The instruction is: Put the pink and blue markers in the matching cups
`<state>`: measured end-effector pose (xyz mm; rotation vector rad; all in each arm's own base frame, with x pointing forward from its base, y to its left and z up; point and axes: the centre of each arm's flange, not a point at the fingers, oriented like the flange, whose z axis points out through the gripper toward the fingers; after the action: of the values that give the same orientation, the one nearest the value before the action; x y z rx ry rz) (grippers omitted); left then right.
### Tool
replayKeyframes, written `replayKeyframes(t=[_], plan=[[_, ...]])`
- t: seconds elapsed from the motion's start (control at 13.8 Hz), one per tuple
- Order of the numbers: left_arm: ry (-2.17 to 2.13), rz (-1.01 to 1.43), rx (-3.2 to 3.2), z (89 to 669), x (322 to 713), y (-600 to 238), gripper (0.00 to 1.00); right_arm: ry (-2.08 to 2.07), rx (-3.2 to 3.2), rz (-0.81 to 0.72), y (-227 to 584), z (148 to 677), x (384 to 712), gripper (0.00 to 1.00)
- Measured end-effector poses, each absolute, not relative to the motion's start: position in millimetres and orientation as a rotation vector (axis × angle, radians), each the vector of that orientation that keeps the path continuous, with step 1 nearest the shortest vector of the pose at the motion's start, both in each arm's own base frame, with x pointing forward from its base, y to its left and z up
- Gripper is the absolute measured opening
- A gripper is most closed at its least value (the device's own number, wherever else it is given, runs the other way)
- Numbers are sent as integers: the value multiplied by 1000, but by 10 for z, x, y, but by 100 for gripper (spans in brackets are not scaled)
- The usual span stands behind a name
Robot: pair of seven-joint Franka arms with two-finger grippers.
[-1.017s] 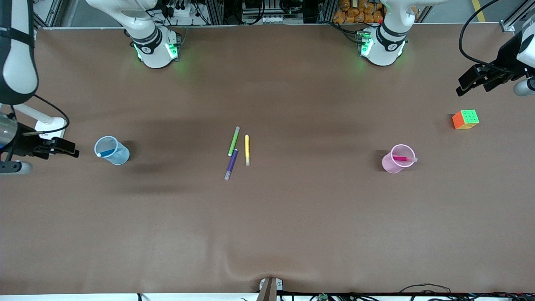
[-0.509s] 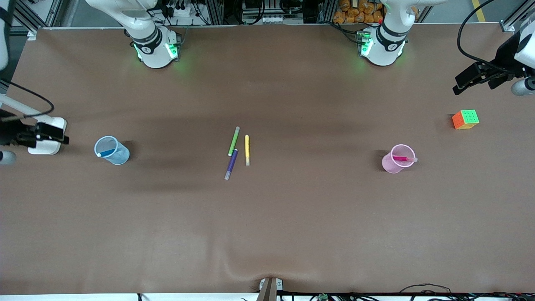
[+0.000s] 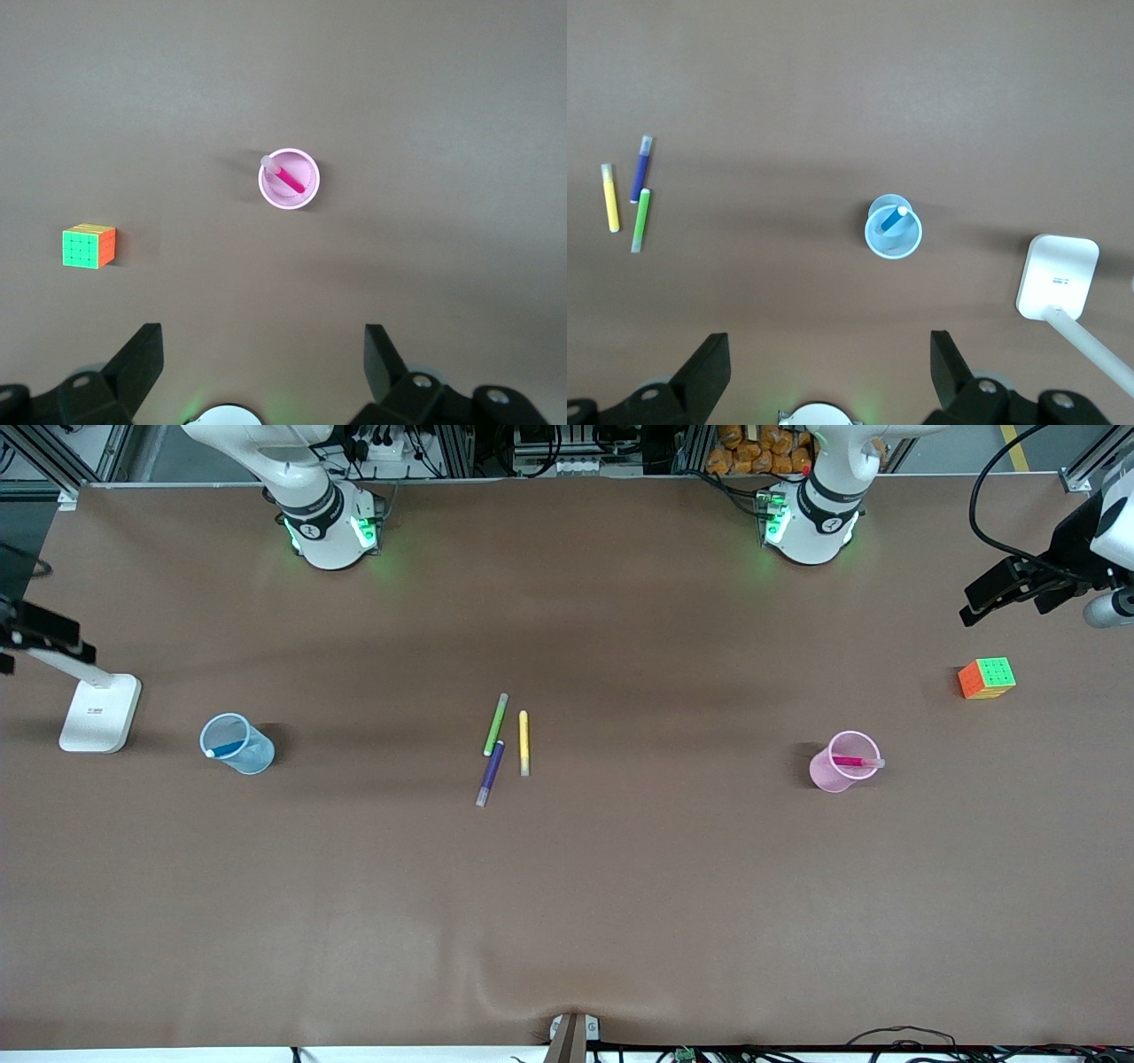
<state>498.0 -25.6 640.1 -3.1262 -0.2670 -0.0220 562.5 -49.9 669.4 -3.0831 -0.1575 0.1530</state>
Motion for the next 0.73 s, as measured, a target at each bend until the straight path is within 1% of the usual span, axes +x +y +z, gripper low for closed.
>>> replayKeyframes(t=[0.15,0.44,0.73], plan=[[-262,-29,-3127,6421,4980,-272,100,-146,-3086,121,-544,6758,5464,100],[-223,-31,-3130,6430,4979,-277,100,-99,-3073,176,-614,6555,5187,100],[-212,-14,-3129,6437,4958,-275,100,-58,-3074,165,-615,6567,5104,100]])
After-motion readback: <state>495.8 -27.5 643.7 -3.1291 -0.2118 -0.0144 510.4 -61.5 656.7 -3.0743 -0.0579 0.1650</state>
